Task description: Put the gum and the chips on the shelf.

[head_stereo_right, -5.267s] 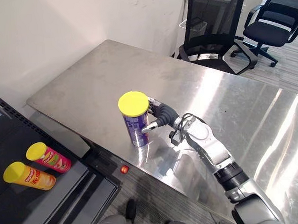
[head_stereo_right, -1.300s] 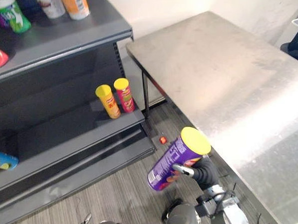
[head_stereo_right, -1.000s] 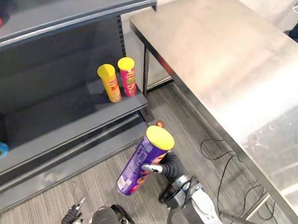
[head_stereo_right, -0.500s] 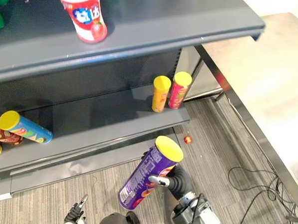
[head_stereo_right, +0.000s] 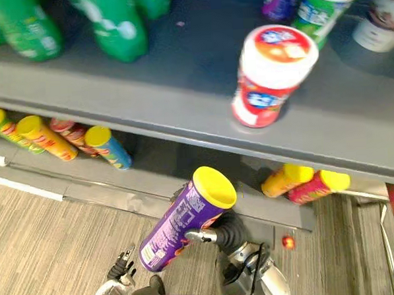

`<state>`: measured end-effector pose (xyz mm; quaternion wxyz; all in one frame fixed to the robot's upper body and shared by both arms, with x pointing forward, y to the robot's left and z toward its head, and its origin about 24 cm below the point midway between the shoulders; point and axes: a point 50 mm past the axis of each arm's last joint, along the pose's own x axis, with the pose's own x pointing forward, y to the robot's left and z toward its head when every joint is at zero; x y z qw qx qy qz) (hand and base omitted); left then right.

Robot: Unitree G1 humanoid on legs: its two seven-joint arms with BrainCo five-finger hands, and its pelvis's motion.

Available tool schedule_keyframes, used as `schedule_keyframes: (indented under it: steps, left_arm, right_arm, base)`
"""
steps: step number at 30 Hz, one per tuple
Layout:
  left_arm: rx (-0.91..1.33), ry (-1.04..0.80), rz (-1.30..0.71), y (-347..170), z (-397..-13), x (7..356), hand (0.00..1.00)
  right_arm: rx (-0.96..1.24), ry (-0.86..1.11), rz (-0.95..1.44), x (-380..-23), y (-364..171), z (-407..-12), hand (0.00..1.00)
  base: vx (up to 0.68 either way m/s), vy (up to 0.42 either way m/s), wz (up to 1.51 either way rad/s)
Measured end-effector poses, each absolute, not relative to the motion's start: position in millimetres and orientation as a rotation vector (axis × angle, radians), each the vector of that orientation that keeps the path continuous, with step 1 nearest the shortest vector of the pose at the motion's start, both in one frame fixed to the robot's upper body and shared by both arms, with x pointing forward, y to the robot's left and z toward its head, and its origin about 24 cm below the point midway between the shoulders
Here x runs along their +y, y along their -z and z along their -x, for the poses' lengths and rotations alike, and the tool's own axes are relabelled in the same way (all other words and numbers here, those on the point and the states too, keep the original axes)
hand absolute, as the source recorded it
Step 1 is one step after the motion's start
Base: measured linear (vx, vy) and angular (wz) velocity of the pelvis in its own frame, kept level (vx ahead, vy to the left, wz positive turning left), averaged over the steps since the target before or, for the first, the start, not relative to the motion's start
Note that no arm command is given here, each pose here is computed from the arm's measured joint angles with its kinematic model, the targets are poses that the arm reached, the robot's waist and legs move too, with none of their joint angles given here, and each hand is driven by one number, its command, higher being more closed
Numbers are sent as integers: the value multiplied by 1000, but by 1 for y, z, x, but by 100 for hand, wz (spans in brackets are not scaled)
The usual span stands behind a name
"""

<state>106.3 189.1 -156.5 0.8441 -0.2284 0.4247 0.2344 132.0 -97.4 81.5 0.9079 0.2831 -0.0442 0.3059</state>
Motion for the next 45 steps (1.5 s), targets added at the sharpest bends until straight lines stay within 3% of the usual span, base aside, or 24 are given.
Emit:
schedule_keyframes:
  steps: [5,14,17,21,24,27,32,45]
  left_arm:
    - [987,-528,432,163,-72,202,0]
    - [1003,-495,401,163,-72,203,0]
    - [997,-486,396,163,-75,202,0]
    - [987,-443,380,161,-83,197,0]
    - [943,-396,363,157,-100,192,0]
    - [912,-385,354,154,-111,190,0]
    - [870,-408,386,150,-121,186,0]
    - [783,-454,416,141,-140,183,0]
  right_arm:
    - [-49,-659,-579,-91,-70,-136,100]
    - [41,-593,-407,-90,-41,-159,100]
    - [46,-472,-224,-103,-30,-184,100]
    - [-11,-254,30,-130,-33,-246,100]
    - [-96,-69,129,-148,-58,-292,100]
    - [-181,30,187,-150,-82,-313,100]
    - [-207,134,261,-141,-85,-322,100]
    - [-241,218,99,-110,-81,-314,100]
  base:
    - [-60,52,33]
    - [-87,21,6]
    - [-34,34,20]
    - [-23,29,19]
    - [-68,25,6]
    - [-59,3,1]
    - [-12,11,-5]
    - [-7,11,-8]
